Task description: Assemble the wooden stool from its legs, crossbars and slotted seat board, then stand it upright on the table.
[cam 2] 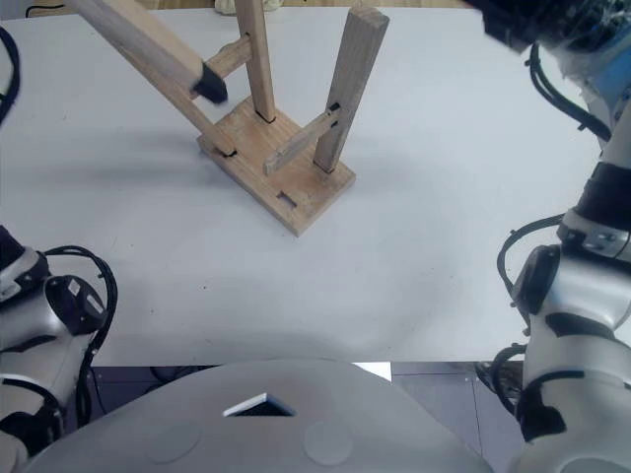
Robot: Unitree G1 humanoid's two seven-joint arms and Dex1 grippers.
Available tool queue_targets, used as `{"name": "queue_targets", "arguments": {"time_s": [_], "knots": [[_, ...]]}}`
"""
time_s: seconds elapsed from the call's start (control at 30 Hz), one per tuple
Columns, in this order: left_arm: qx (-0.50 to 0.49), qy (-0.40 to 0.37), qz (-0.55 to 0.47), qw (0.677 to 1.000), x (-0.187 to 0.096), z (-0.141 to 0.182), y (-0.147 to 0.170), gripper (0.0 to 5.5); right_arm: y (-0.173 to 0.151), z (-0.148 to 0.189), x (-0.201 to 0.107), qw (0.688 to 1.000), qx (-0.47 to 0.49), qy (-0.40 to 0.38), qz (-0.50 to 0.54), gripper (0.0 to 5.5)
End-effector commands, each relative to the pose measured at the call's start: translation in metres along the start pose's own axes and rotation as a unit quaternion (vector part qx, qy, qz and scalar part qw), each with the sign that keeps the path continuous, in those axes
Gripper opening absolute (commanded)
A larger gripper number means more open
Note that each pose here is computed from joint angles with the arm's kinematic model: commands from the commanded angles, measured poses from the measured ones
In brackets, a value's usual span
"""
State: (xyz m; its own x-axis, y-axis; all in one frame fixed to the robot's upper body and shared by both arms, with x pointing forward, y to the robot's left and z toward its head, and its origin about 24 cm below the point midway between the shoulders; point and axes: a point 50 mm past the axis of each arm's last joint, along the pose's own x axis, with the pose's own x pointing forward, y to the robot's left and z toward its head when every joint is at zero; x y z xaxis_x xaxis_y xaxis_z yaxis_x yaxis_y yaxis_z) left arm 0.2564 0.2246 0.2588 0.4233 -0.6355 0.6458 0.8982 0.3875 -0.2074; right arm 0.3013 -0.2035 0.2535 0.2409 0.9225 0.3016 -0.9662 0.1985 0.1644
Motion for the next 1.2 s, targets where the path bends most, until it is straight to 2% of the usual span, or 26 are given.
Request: {"name": "queue_targets", "arguments": {"time_s": [0.03,0.2,0.37,0.43,0.53,0.6,0.73,0.9,1.03,1.2], "knots": [[0.010,0.060,0.028,0.998,-0.014,-0.034,0.000,2.02,-0.028,0.014,0.000,0.995,-0.035,-0.031,-0.089,4.10],[0.018,0.155,0.084,0.984,-0.039,-0.095,0.010,2.01,-0.083,-0.030,-0.003,0.961,-0.034,0.007,-0.275,4.10],[0.014,0.175,0.120,0.977,-0.058,-0.119,0.018,2.01,-0.093,-0.065,-0.004,0.953,-0.026,0.060,-0.297,4.10],[0.017,0.186,0.122,0.975,-0.062,-0.122,0.019,2.01,-0.096,-0.085,-0.008,0.940,-0.036,0.125,-0.314,4.10],[0.033,0.198,0.115,0.973,-0.063,-0.112,0.019,2.01,-0.094,-0.128,-0.020,0.906,-0.100,0.269,-0.311,4.10],[0.044,0.209,0.108,0.971,-0.062,-0.104,0.017,2.01,-0.091,-0.147,-0.027,0.886,-0.135,0.327,-0.299,4.10],[0.090,0.248,0.093,0.960,-0.060,-0.090,0.014,2.01,-0.085,-0.175,-0.034,0.861,-0.179,0.388,-0.276,4.10],[0.105,0.257,0.104,0.955,-0.062,-0.092,0.017,2.01,-0.074,-0.205,-0.033,0.863,-0.167,0.400,-0.260,4.10],[0.106,0.225,0.117,0.961,-0.061,-0.107,0.022,2.01,-0.060,-0.227,-0.020,0.881,-0.141,0.392,-0.224,4.10],[0.103,0.196,0.126,0.967,-0.063,-0.124,0.024,2.01,-0.038,-0.237,-0.013,0.897,-0.106,0.397,-0.165,4.10]]}}
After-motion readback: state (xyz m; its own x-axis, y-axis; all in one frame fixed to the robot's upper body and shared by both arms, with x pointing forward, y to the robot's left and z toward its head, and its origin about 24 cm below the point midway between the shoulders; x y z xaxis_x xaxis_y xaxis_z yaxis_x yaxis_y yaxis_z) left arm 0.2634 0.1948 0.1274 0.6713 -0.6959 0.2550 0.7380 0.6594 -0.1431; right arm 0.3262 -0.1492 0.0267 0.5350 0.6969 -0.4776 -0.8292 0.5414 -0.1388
